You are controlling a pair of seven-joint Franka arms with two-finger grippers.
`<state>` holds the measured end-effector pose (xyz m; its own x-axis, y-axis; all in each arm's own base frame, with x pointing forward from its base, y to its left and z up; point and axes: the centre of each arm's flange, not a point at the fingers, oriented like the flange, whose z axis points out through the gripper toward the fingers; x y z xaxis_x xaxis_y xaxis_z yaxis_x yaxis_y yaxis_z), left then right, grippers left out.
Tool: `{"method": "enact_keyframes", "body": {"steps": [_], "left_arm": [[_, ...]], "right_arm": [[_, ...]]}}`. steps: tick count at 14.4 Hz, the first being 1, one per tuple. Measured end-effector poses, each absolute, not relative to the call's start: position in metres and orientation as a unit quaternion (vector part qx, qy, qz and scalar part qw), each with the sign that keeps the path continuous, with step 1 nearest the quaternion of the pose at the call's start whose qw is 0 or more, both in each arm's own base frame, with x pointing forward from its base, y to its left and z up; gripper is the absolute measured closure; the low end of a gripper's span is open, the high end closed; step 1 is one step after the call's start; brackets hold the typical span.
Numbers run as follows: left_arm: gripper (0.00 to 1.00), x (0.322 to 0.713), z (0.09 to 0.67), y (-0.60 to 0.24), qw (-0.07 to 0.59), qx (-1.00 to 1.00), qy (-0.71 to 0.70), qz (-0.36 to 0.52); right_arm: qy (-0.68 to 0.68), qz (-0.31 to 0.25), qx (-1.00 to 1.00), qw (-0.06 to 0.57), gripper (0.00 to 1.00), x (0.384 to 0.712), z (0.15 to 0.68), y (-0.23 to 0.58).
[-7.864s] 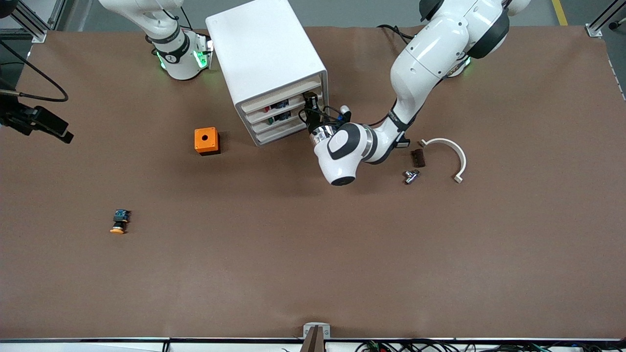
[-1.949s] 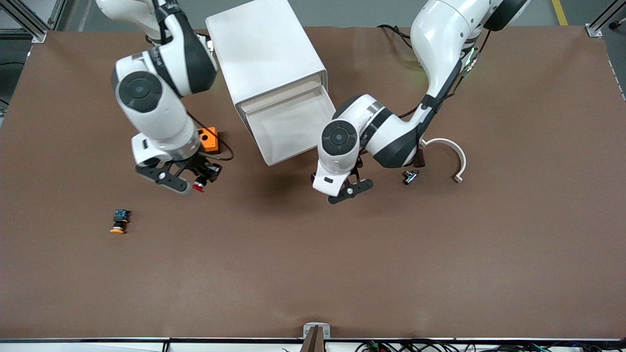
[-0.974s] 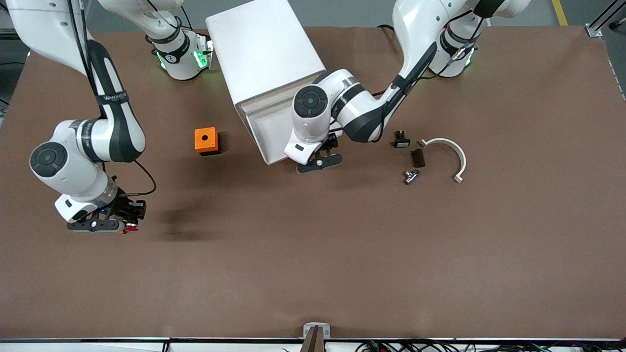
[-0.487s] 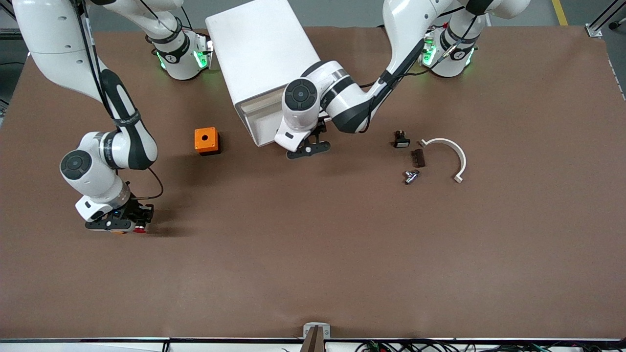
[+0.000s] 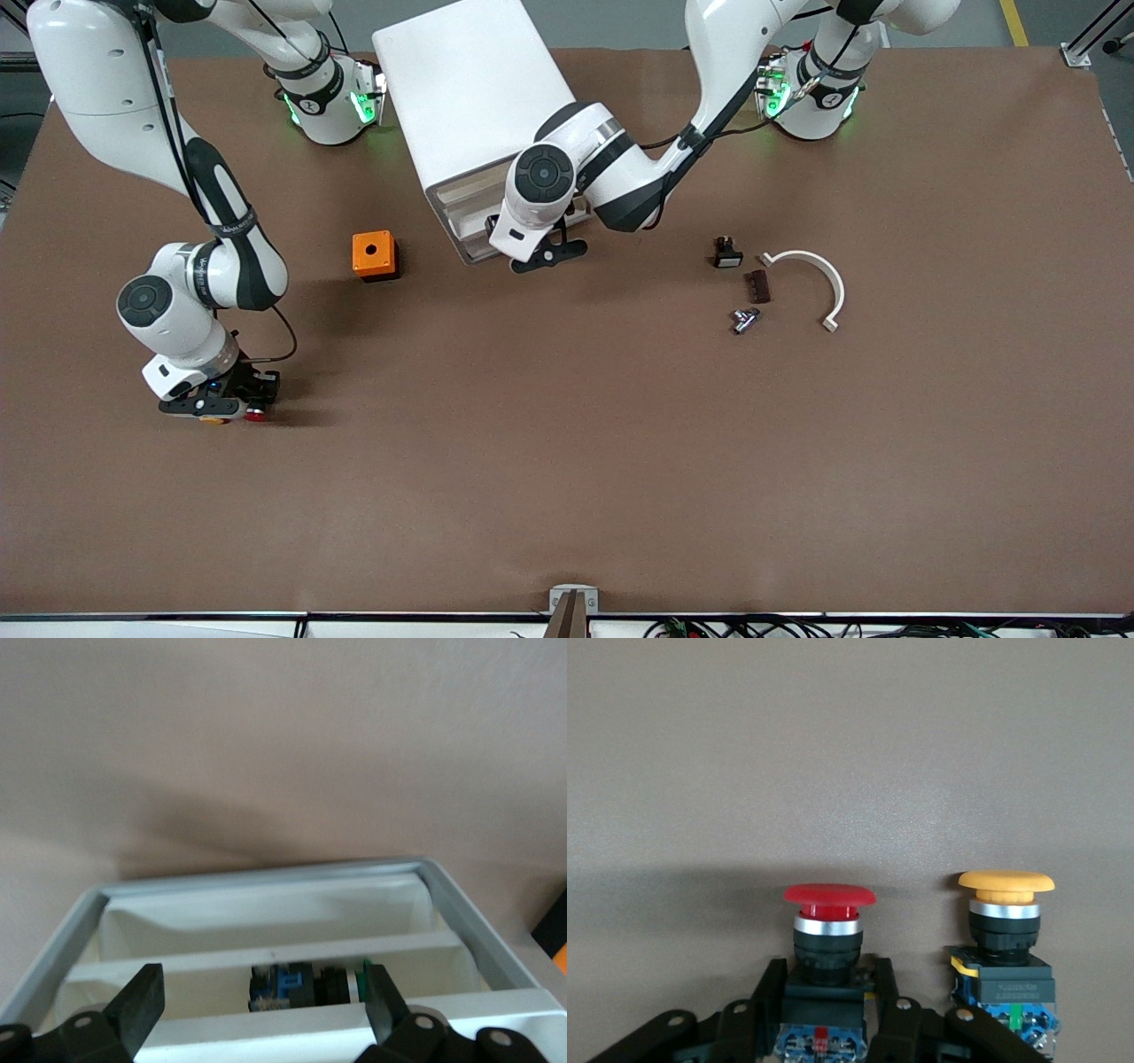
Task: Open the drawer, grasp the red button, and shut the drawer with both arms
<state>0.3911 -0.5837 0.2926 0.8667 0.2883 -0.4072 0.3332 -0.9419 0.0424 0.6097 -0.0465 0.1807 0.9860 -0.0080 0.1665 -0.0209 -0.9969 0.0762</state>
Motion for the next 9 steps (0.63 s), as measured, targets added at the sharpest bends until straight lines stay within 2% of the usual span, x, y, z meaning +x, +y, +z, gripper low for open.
{"method": "enact_keyframes", "body": {"steps": [5, 6, 9], "left_arm": [[0.00, 0.382, 0.285, -0.585, 0.064, 0.950, 0.183, -0.243], [0.00, 0.380, 0.284, -0.585, 0.066, 0.948, 0.187, -0.250], [0.00, 0.380, 0.281, -0.584, 0.067, 0.944, 0.194, -0.258]], "right_arm": [[-0.017, 0.087, 0.996, 0.032, 0.06, 0.612, 0.183, -0.044], [-0.016, 0.089, 0.995, 0.031, 0.00, 0.613, 0.186, -0.044], [-0.016, 0.087, 0.996, 0.029, 0.00, 0.617, 0.213, -0.042]]}}
